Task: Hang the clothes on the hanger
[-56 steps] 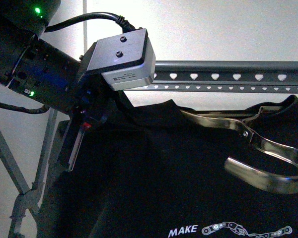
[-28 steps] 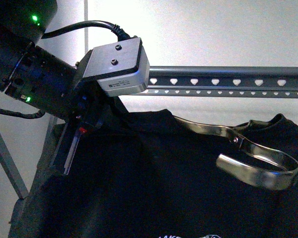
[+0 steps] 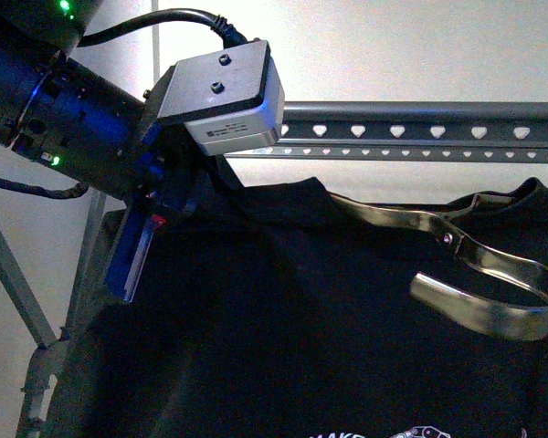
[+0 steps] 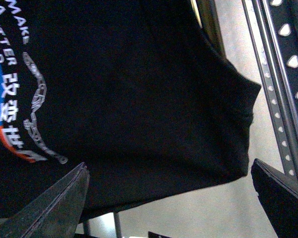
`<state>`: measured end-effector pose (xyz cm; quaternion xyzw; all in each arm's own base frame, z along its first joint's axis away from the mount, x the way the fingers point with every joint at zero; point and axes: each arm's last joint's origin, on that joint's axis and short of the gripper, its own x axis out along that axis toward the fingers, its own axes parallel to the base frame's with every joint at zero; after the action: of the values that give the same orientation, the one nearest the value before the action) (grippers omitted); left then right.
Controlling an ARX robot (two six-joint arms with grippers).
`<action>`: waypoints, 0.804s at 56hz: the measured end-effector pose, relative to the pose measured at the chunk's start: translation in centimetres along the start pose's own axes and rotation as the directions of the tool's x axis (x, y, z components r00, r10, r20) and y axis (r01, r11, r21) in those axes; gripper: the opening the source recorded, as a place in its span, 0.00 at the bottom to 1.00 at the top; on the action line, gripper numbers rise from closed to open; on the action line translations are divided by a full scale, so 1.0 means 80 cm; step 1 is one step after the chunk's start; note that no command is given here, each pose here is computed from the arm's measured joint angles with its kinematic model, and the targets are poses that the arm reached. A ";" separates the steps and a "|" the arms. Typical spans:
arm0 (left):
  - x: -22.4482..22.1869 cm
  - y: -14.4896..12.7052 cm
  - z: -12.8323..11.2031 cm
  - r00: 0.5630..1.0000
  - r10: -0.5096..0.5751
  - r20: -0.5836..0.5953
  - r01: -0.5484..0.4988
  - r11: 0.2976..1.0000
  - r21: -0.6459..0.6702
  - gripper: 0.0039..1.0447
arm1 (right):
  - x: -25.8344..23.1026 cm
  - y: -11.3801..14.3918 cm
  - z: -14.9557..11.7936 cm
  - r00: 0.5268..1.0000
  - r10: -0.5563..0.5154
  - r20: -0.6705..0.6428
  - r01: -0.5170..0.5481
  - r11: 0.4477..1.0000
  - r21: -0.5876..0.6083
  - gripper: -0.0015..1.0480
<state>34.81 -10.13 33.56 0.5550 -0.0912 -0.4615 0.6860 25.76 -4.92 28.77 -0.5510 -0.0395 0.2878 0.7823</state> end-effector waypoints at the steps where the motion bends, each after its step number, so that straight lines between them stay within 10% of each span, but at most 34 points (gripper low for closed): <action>1: 0.000 0.000 0.000 1.000 0.000 0.000 0.000 1.000 0.000 0.04 | 0.003 -0.003 0.000 1.000 -0.001 -0.003 0.001 1.000 -0.005 0.93; 25: 0.000 0.000 0.000 1.000 0.000 -0.001 0.000 1.000 0.000 0.04 | 0.086 -0.089 0.001 0.999 -0.007 -0.031 0.008 1.000 0.018 0.93; 45: 0.000 0.000 0.000 1.000 0.000 -0.002 0.000 1.000 0.000 0.04 | 0.132 -0.079 -0.010 0.997 0.059 -0.042 -0.053 0.989 0.135 0.93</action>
<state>34.82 -10.12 33.56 0.5554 -0.0905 -0.4608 0.6863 37.39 -1.78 31.35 -0.5047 0.0132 0.2989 0.8098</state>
